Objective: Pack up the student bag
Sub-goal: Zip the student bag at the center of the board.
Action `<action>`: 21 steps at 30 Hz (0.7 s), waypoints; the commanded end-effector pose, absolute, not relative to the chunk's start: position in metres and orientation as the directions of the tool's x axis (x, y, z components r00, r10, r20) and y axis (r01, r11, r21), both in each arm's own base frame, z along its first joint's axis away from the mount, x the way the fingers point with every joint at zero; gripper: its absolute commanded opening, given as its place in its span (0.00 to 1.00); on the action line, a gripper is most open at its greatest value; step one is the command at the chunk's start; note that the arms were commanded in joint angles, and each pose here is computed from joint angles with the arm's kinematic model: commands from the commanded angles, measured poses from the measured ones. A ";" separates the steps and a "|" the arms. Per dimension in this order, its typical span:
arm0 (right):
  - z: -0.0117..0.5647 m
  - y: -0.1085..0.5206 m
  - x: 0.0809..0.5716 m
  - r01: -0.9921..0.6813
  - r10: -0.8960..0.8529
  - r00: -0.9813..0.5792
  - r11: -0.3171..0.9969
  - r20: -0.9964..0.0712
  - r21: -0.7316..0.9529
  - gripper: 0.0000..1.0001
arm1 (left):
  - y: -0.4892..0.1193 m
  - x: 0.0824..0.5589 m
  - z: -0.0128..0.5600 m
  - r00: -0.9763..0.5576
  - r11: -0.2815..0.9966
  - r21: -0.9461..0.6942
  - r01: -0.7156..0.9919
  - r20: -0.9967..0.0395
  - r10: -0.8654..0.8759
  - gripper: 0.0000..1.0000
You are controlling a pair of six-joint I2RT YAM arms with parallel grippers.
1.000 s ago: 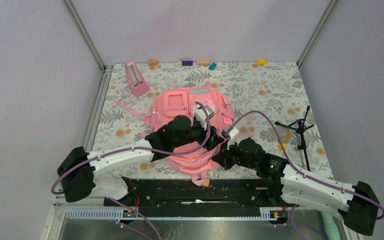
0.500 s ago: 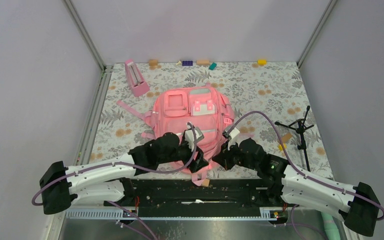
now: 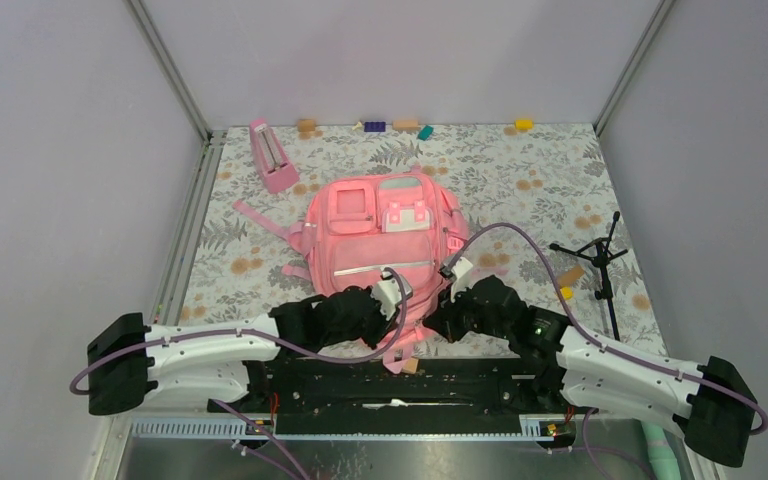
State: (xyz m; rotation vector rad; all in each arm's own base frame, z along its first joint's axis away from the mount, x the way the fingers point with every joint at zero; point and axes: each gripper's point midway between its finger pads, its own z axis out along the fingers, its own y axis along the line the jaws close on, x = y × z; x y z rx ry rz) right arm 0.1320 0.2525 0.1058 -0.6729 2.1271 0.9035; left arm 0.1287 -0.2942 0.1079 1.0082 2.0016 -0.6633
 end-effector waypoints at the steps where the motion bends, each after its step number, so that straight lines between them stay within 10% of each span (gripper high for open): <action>1: 0.125 0.269 0.127 -0.725 -0.172 -0.587 0.547 -0.791 0.420 0.00 | -0.298 0.146 0.115 -0.320 0.580 -0.032 0.814 -0.858 0.401 0.12; 16: 0.130 0.288 0.127 -0.725 -0.129 -0.602 0.503 -0.788 0.471 0.00 | -0.323 0.154 0.125 -0.312 0.576 -0.089 0.812 -0.901 0.302 0.00; 21: 0.144 0.266 0.147 -0.655 -0.039 -0.575 0.620 -0.817 0.431 0.44 | -0.319 0.180 0.128 -0.336 0.620 -0.102 0.778 -0.901 0.274 0.00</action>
